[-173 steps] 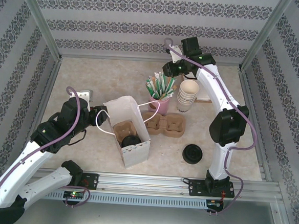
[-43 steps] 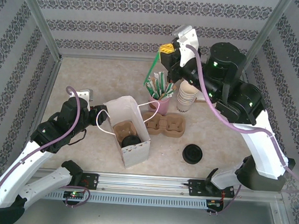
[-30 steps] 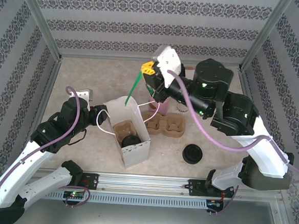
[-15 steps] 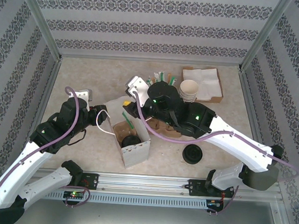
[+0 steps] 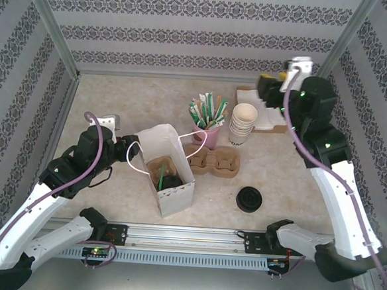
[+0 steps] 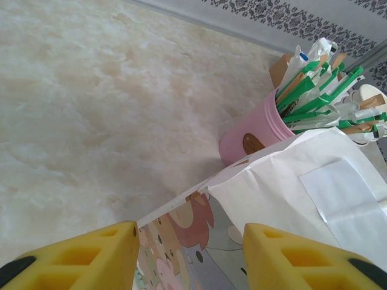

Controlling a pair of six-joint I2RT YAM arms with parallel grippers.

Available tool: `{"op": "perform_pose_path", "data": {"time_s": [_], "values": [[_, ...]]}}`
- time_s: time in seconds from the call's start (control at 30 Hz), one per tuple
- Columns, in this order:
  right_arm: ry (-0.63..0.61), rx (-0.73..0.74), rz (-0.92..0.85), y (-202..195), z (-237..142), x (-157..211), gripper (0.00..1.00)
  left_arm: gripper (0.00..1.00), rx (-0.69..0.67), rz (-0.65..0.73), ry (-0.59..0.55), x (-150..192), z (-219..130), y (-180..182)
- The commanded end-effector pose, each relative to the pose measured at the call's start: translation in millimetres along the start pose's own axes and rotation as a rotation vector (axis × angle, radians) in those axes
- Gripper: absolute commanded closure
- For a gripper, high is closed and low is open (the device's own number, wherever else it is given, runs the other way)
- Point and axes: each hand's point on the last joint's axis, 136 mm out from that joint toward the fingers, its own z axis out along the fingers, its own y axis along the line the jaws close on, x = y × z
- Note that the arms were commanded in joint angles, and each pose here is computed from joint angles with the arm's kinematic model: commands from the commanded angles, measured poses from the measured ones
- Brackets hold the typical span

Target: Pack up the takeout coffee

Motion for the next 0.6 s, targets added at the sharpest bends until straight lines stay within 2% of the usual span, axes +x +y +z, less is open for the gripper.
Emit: {"op": "perform_pose_path", "data": {"time_s": [0.0, 0.1, 0.23, 0.43, 0.57], "values": [[0.171, -0.023, 0.216, -42, 38, 53, 0.49, 0.5, 0.014, -0.003, -0.008, -2, 1, -2], [0.299, -0.002, 0.306, -84, 78, 95, 0.52, 0.5, 0.012, -0.003, -0.003, -1, 2, -2], [0.461, 0.02, 0.317, -118, 132, 146, 0.5, 0.5, 0.006, 0.001, 0.007, 1, 2, -1], [0.607, 0.085, 0.306, -153, 201, 199, 0.48, 0.5, 0.0, -0.004, 0.004, 1, -3, 1], [0.65, 0.134, 0.291, -170, 232, 218, 0.45, 0.5, -0.015, -0.004, 0.003, 1, -5, 5]]}}
